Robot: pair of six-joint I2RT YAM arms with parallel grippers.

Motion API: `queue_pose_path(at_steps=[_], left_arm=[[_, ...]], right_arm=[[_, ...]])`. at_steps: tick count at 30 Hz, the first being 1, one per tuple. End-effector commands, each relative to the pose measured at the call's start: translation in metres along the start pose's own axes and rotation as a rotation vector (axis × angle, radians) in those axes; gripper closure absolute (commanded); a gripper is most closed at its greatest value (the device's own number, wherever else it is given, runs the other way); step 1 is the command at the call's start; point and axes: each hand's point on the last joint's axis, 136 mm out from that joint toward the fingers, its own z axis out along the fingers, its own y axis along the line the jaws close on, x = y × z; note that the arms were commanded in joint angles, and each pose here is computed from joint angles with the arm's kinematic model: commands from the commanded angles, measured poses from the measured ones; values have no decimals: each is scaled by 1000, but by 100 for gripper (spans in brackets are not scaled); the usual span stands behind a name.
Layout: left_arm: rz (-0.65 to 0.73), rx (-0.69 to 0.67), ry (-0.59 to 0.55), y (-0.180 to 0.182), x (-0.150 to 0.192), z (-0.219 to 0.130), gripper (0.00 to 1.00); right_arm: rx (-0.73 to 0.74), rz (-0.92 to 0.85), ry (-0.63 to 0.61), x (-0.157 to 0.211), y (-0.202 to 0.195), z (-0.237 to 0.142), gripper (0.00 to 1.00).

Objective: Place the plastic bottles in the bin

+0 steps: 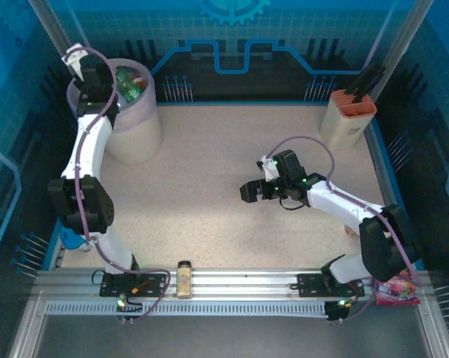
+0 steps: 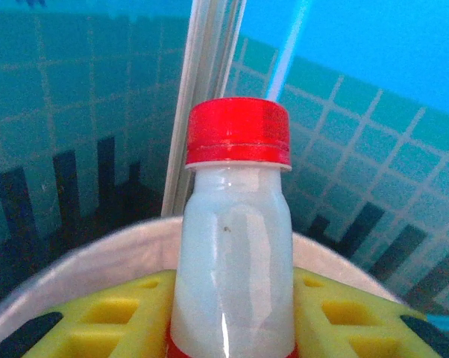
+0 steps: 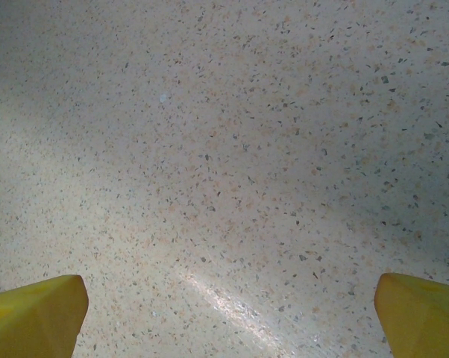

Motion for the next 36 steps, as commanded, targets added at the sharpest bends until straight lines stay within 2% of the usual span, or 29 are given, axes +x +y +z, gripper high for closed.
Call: queue_pose_path(at_steps=[1, 7, 13, 16, 22, 26, 31, 36], left_arm=[[21, 6, 6, 6, 11, -6, 61], [17, 73, 122, 0, 57, -5, 52], [22, 154, 314, -18, 103, -1, 46], [18, 189, 383, -27, 115, -2, 42], [5, 289, 476, -51, 118, -12, 42], [47, 321, 529, -65, 123, -18, 35], [72, 276, 455, -59, 93, -19, 29], [105, 275, 388, -60, 52, -28, 18]], right_arm=[[-24, -13, 4, -1, 8, 1, 0], [-26, -12, 5, 0, 8, 1, 0], [-26, -9, 4, 1, 8, 2, 0], [-26, -10, 7, 2, 7, 2, 0], [-34, -12, 5, 0, 8, 4, 0], [-40, -11, 6, -1, 9, 6, 0], [-41, -17, 2, -1, 10, 5, 0], [-43, -18, -1, -2, 11, 6, 0]])
